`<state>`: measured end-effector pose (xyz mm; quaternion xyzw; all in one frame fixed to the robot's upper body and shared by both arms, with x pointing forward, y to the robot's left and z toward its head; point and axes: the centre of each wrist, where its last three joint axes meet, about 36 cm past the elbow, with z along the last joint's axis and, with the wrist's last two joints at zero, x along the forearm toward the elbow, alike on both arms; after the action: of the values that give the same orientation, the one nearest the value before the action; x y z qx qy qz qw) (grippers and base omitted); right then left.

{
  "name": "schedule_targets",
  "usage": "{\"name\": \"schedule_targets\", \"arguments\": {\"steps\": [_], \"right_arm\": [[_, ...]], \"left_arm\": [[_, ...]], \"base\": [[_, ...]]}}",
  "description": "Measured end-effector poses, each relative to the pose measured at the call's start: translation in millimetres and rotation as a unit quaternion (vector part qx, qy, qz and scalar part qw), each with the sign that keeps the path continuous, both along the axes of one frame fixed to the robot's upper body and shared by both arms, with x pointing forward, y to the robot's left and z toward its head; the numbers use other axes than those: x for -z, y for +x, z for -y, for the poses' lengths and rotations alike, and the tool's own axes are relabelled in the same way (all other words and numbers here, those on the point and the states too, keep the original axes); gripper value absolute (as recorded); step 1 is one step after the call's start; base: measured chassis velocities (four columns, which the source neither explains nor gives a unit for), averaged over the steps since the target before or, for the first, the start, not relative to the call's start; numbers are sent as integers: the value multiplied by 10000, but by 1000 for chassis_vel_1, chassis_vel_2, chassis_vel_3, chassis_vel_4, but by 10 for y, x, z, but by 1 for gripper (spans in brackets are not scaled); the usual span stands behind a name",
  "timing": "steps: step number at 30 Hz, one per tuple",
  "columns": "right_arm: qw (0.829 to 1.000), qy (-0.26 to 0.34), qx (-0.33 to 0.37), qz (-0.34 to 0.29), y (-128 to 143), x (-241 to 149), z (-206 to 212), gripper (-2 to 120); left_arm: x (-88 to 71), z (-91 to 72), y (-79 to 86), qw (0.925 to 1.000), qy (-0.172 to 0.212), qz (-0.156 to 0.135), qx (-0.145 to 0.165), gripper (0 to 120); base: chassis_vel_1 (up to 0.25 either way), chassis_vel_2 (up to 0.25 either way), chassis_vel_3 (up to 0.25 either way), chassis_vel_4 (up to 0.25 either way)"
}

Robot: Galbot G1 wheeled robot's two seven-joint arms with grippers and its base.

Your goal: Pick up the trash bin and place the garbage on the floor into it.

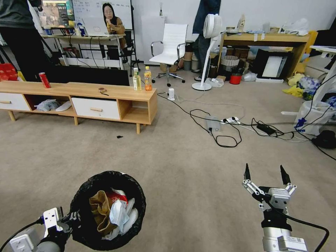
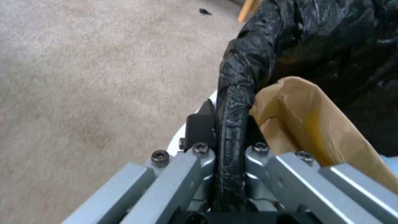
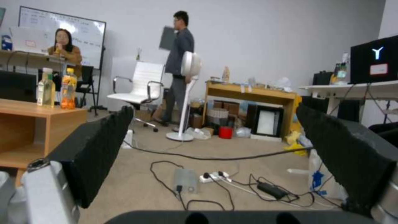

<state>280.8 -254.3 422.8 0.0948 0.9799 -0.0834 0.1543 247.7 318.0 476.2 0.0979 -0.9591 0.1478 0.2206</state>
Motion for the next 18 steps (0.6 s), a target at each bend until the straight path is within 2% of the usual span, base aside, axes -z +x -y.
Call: {"name": "schedule_targets", "arguments": {"steps": [12, 18], "right_arm": [[10000, -10, -18, 37, 1, -1, 5, 100], [10000, -31, -58, 45, 3, 3, 1, 100]], "left_arm": [[-3, 7, -3, 10000, -3, 3, 1, 3], [-3, 10, -1, 10000, -4, 5, 2, 3]], "base": [[-158, 157, 155, -164], [-57, 64, 64, -54]]}}
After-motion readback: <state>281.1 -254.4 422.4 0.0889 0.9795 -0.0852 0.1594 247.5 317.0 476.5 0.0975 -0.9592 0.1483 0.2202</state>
